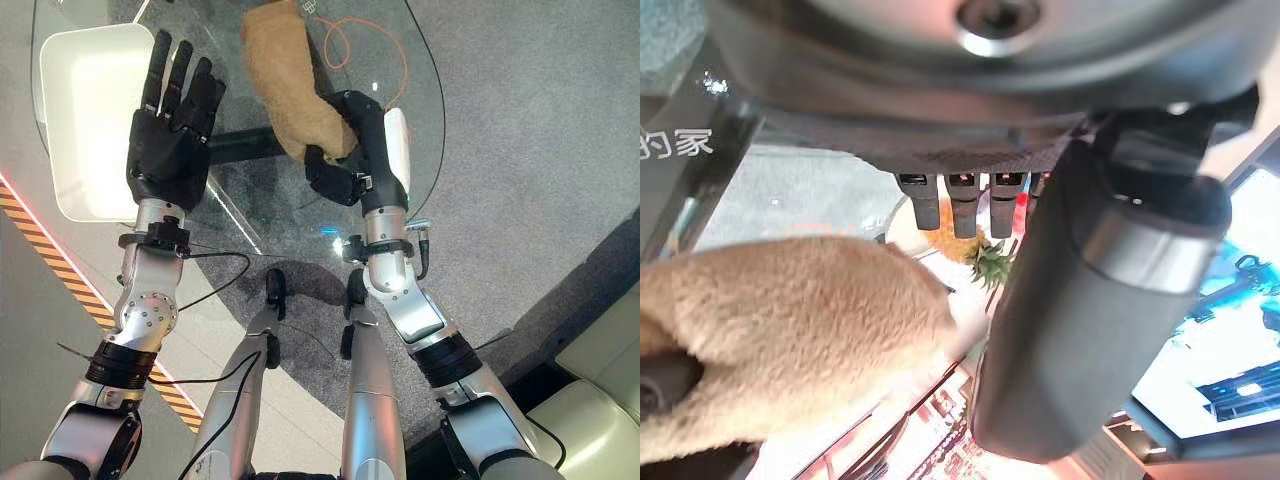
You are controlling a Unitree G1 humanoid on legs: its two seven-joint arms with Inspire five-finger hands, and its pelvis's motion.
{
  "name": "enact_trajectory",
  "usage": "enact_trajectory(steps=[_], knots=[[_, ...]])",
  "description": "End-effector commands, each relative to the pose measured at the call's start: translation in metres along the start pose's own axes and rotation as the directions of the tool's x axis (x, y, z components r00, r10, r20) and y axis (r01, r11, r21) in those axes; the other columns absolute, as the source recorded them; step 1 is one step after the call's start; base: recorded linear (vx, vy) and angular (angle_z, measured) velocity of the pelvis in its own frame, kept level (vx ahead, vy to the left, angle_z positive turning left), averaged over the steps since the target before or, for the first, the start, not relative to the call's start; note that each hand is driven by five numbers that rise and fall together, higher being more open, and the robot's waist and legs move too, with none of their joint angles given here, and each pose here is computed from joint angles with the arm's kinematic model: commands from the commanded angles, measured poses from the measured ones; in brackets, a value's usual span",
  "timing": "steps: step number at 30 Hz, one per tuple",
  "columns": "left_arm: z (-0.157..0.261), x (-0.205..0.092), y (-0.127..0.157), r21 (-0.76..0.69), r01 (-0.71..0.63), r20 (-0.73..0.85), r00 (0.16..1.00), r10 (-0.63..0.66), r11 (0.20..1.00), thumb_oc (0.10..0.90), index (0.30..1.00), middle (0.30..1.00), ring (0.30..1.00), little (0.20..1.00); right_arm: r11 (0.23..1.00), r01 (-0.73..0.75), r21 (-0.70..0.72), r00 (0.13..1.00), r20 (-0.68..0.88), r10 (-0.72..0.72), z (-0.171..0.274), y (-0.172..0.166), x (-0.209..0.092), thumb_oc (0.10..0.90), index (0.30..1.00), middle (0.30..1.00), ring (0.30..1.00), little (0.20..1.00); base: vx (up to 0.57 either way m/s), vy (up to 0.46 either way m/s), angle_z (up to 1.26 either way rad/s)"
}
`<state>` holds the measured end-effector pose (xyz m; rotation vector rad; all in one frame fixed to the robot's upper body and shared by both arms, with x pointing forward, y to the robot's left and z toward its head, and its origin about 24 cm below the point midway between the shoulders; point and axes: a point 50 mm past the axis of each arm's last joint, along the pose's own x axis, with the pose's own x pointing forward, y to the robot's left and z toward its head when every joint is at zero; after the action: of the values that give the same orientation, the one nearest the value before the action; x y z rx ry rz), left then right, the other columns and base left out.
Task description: Wipe the table with a cloth and put it in the basket.
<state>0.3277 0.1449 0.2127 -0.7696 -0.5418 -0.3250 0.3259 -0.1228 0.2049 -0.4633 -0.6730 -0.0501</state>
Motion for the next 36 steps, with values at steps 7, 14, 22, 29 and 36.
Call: enact_trajectory(steps=[7, 14, 22, 29, 36], knots=[[0.035, 0.017, -0.069, -0.070, 0.334, 0.177, 0.931, -0.318, 0.940, 0.800, 0.900, 0.900, 0.900, 0.900, 0.978, -0.040, 0.206, 0.844, 0.530, -0.077, 0.122, -0.003, 0.016, 0.100, 0.300, 0.300, 0.300, 0.200, 0.00, 0.000, 0.00], [0.034, 0.021, -0.075, -0.083, 0.340, 0.167, 0.931, -0.323, 0.937, 0.800, 0.900, 0.900, 0.900, 0.900, 0.979, -0.064, 0.195, 0.838, 0.543, -0.053, 0.128, 0.001, 0.018, 0.100, 0.300, 0.300, 0.300, 0.200, 0.00, 0.000, 0.00], [0.029, 0.022, -0.076, -0.107, 0.321, 0.133, 0.943, -0.306, 0.941, 0.800, 0.900, 0.900, 0.900, 0.900, 0.979, -0.094, 0.180, 0.826, 0.564, -0.024, 0.133, 0.004, 0.016, 0.100, 0.300, 0.300, 0.300, 0.200, 0.00, 0.000, 0.00], [0.026, 0.024, -0.074, -0.134, 0.289, 0.116, 0.954, -0.275, 0.948, 0.800, 0.900, 0.900, 0.900, 0.900, 0.979, -0.119, 0.167, 0.813, 0.582, 0.000, 0.137, 0.009, 0.016, 0.100, 0.300, 0.300, 0.300, 0.200, 0.00, 0.000, 0.00], [0.024, 0.026, -0.075, -0.150, 0.274, 0.100, 0.960, -0.261, 0.950, 0.800, 0.900, 0.900, 0.900, 0.900, 0.979, -0.135, 0.156, 0.795, 0.606, 0.013, 0.143, 0.010, 0.016, 0.100, 0.300, 0.300, 0.300, 0.200, 0.00, 0.000, 0.00]])
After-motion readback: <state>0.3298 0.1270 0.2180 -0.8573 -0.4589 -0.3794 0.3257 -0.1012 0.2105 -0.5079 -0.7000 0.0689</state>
